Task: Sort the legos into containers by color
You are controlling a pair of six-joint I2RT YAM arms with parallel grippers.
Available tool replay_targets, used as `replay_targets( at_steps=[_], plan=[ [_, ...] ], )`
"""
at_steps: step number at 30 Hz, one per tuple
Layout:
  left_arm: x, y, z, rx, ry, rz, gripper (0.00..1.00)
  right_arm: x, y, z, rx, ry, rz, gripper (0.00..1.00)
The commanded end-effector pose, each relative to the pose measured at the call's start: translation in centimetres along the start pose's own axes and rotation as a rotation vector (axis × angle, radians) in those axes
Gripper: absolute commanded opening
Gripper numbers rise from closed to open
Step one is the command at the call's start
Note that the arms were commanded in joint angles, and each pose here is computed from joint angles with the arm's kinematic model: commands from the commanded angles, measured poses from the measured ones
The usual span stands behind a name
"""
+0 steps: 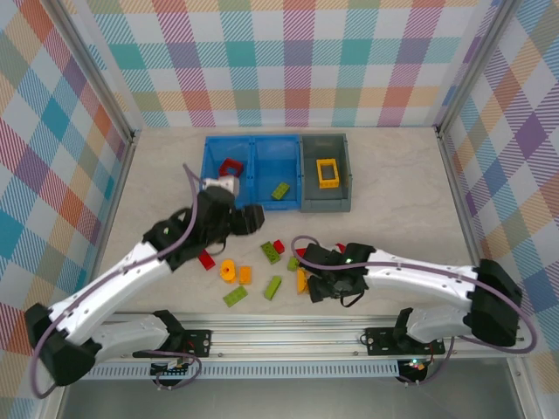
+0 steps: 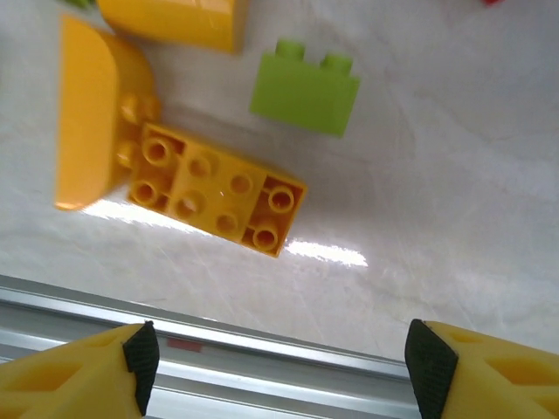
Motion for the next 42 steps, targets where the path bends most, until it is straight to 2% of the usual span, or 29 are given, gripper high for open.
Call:
replay_targets(
  at_steps=[1, 6, 11, 19, 26, 29, 34, 42],
  plan=[
    [-1.5, 1.8, -2.0, -0.065, 0.067, -0.08, 0.66, 1.0, -1.1, 0.0, 0.085, 0.084, -0.05, 0.79],
    [-3.4, 4.4, -4.1, -0.102, -0.008, -0.141, 0.65, 1.8, -3.5, 1.2, 0.074, 0.11, -0.1, 0.83],
    [-3.1, 5.5, -4.8, -0.106, -0.016, -0.138, 0.65, 2.6, -5.2, 2.8, 0.072, 0.11, -0.082, 0.81],
    [-3.0, 5.8, -4.5, -0.121, -0.008, -0.147, 0.65, 2.6, -6.2, 5.1, 0.051, 0.074, -0.063, 0.65],
    [-2.7, 5.6, -5.8, -0.072, 0.026, -0.201, 0.66, 2.3, -6.4, 4.5, 0.067, 0.047, -0.028, 0.51],
    [-1.9, 5.8, -6.6, -0.028, 0.07, -0.21, 0.68, 2.2, -6.3, 4.4, 0.051, 0.047, -0.023, 0.51],
    [0.0, 6.3, -8.0, 0.004, 0.14, -0.227, 0.68, 2.5, -6.4, 5.0, 0.04, 0.064, -0.018, 0.59],
    [1.3, 6.5, -8.7, -0.009, 0.161, -0.216, 0.68, 3.1, -6.7, 5.2, 0.053, 0.082, -0.002, 0.45]
  ],
)
Point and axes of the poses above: each hand's point on the last joint's axis, 136 mm out from that joint toward the fingers, its own y axis back along the fingers, its own x axis along the line the jaws close on, z = x × y, the point moved 8 cm from there along y, back along the fingers, and after that the axes turned 4 degrees about -y, right-handed, at the moved point
